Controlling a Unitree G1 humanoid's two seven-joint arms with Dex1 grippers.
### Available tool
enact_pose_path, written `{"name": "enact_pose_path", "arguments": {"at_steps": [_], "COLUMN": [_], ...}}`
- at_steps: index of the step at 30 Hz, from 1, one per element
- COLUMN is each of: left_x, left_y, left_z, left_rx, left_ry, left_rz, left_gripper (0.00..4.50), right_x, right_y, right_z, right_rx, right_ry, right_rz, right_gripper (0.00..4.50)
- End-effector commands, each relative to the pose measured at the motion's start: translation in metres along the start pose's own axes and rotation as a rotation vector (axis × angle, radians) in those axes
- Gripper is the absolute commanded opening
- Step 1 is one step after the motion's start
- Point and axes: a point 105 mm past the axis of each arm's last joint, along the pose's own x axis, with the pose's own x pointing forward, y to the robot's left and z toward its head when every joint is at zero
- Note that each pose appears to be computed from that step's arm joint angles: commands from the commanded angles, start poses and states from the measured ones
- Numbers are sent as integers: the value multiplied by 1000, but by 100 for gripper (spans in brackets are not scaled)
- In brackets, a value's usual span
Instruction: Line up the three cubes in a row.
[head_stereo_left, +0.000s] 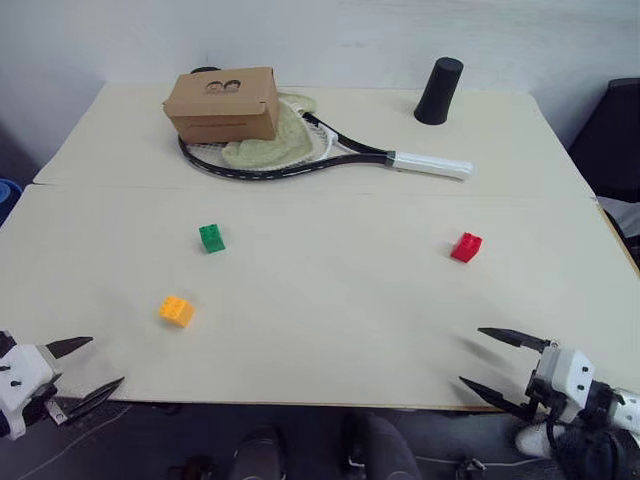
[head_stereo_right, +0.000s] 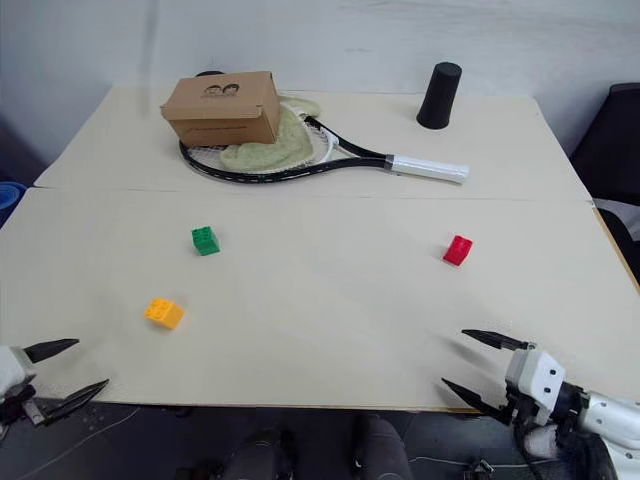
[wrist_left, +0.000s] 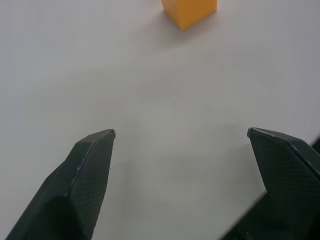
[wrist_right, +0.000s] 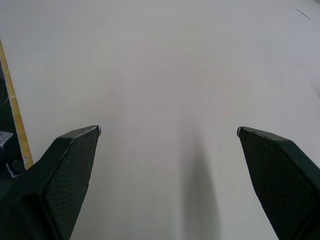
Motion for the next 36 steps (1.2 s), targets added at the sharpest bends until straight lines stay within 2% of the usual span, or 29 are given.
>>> {"name": "enact_pose_path", "arguments": {"at_steps": [1, 3, 7, 10, 12, 16, 22, 27, 32, 36], "left_x": [1, 4, 18, 31, 41, 57, 74, 78, 78, 77], "left_y": [4, 7, 4, -1, -14, -32, -56, -61, -64, -64], "left_z": [8, 18, 66, 106, 132, 161, 175, 173, 174, 175], "left_rx": [-13, -82, -176, -173, -139, -66, 9, 9, 12, 14], "left_ry": [-45, -113, -286, -403, -461, -510, -511, -504, -502, -501], "left_rz": [20, 33, -58, -110, -189, -300, -435, -455, -458, -458], "left_gripper": [447, 447, 447, 447, 447, 447, 447, 447, 447, 450], "right_x": [3, 5, 20, 34, 48, 68, 93, 118, 125, 129], "right_y": [0, -1, -39, -67, -83, -104, -120, -124, -130, -134], "right_z": [9, 11, 36, 56, 63, 56, 37, 26, 19, 19], "right_rx": [-9, 16, 235, 276, 298, 349, 441, 474, 511, 511], "right_ry": [-35, -55, -231, -298, -289, -211, -108, -97, -98, -116], "right_rz": [-37, -81, -515, -764, -884, -1039, -1126, -1101, -1141, -1156], "right_gripper": [450, 450, 450, 450, 450, 450, 450, 450, 450, 354]}}
